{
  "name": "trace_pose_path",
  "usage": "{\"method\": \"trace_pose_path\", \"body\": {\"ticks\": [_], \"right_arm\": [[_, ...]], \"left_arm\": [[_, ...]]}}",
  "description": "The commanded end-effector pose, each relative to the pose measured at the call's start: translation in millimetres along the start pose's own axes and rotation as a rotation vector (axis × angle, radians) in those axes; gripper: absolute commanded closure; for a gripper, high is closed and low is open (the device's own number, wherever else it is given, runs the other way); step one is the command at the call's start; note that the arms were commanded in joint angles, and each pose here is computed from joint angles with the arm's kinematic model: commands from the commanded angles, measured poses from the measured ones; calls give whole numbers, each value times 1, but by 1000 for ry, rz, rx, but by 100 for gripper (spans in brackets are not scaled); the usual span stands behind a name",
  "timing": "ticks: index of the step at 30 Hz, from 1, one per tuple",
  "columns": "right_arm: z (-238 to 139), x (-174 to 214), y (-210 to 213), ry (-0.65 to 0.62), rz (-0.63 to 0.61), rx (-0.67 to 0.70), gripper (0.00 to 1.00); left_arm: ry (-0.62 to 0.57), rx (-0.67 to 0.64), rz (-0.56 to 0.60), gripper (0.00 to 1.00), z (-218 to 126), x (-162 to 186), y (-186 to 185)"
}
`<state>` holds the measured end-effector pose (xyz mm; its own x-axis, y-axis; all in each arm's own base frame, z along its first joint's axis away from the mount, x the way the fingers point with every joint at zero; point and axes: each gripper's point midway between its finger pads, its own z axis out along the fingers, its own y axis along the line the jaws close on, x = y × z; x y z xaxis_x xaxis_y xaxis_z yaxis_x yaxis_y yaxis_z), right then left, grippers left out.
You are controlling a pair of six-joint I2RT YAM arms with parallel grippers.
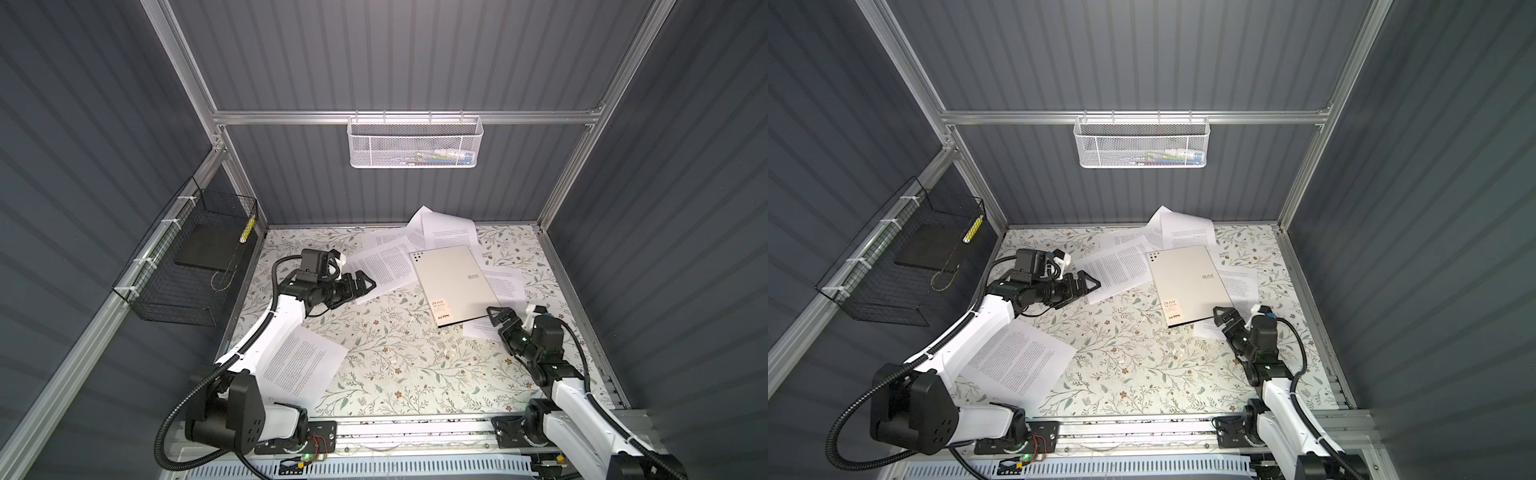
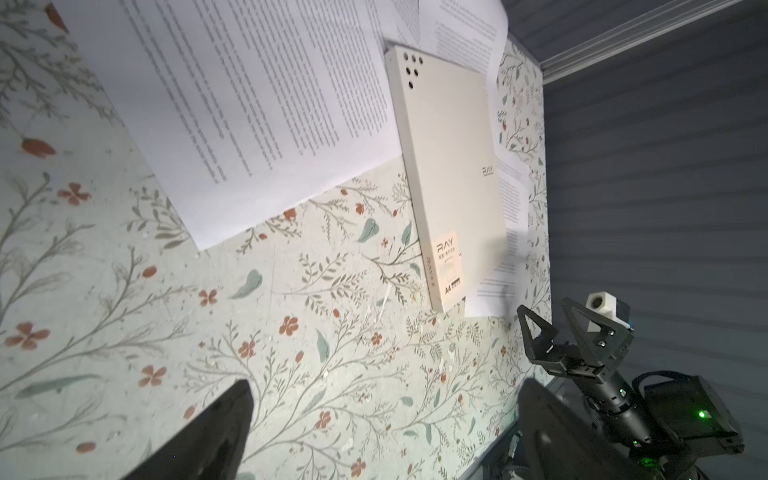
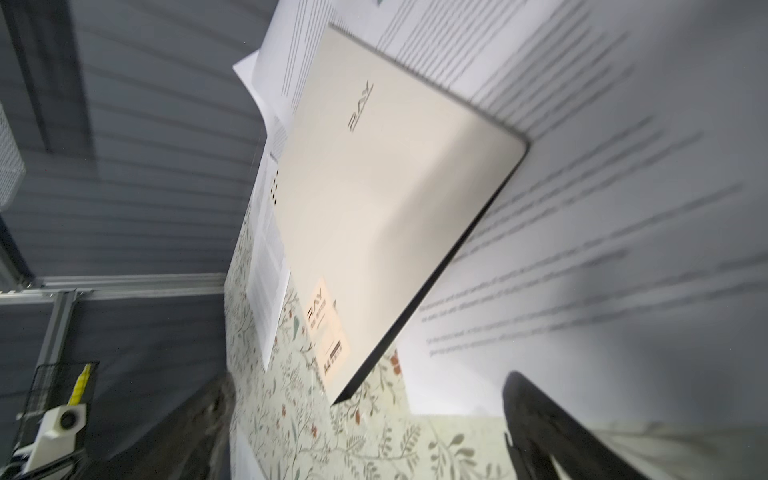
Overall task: Put the files into the folder
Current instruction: 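Reach the right gripper to the cream folder's edge while the left gripper approaches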
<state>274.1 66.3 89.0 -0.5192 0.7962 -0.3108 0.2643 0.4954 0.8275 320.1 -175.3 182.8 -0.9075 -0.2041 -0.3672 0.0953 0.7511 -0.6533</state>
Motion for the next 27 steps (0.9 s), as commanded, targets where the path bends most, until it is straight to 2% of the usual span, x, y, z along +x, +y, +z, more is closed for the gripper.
{"method": "trace_pose_path", "body": {"ticks": [1, 5, 8, 16, 22, 24, 27], "right_arm": [[4, 6, 26, -8, 59, -86, 1], [13, 20, 30, 32, 91, -130, 1], [21, 28, 33, 49, 96, -151, 1], [44, 39, 39, 79, 164, -221, 5], [62, 46, 36, 95, 249, -287, 19], [71, 51, 28, 117, 278, -267, 22], [77, 61, 31, 137, 249, -263, 27]], "left_arm": [[86, -30, -17, 0, -11, 36, 10], [153, 12, -45, 0, -5, 56, 12], [185, 48, -18, 0, -4, 62, 9], [159, 17, 23, 0, -3, 64, 17], [142, -4, 39, 0, -5, 62, 19], [133, -11, 46, 0, -5, 62, 21], [136, -23, 49, 0, -5, 63, 23]]}}
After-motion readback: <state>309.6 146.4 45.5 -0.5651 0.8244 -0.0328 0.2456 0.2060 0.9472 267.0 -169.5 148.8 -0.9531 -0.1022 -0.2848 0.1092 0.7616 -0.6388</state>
